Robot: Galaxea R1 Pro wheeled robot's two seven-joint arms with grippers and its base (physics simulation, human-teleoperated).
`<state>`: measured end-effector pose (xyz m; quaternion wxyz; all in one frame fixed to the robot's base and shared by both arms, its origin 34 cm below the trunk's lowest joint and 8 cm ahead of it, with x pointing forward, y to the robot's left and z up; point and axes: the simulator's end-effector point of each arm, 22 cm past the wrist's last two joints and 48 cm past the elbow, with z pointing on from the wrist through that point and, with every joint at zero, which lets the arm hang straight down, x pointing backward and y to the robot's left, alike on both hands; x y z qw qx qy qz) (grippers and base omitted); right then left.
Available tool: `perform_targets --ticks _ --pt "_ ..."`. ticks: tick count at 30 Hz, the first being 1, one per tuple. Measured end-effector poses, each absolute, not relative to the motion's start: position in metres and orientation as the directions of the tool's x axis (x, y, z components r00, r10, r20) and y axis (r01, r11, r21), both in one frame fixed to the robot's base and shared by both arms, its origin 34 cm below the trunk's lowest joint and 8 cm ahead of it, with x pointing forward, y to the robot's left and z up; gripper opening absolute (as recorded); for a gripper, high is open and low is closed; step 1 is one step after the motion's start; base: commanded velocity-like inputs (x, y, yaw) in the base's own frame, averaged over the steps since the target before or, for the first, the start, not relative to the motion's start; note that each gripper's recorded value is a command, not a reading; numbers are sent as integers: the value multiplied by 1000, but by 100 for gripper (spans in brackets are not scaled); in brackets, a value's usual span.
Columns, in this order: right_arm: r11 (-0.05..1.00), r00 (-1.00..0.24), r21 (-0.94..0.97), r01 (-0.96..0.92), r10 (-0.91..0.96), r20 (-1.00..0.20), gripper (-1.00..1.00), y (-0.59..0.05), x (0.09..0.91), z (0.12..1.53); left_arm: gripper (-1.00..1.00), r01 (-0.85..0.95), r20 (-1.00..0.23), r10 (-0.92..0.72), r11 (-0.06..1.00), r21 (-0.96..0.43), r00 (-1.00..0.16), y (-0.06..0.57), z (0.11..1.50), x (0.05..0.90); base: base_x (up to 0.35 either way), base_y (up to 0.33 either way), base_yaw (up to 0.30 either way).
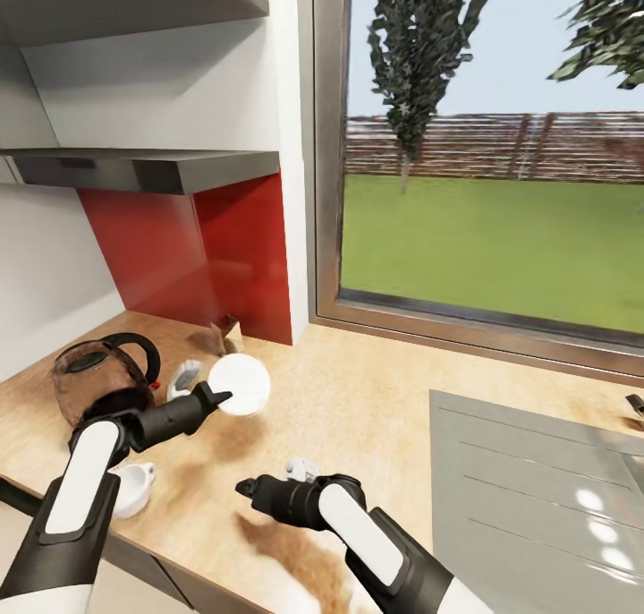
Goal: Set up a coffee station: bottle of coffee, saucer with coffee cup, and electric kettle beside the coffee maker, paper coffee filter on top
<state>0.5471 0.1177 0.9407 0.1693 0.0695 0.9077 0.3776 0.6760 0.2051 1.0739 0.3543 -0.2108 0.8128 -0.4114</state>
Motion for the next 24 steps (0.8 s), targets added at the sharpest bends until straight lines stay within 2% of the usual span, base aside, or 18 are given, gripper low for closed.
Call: perform_targets --ticks 10,21,24 --pt "629 -860 775 54 424 -284 100 70 608 990 -100 -2 -392 -663 510 -860 -638 229 1108 684 0 0 0" --pt "641 -839 767 40 438 -322 100 46 619 996 -100 -4 -381 -658 504 -864 -649 228 1104 680 -1 0 0" --pt "642 -838 766 41 439 -323 100 45 620 995 -100 -5 -381 -656 506 -862 -651 227 1103 680 -146 -17 0"
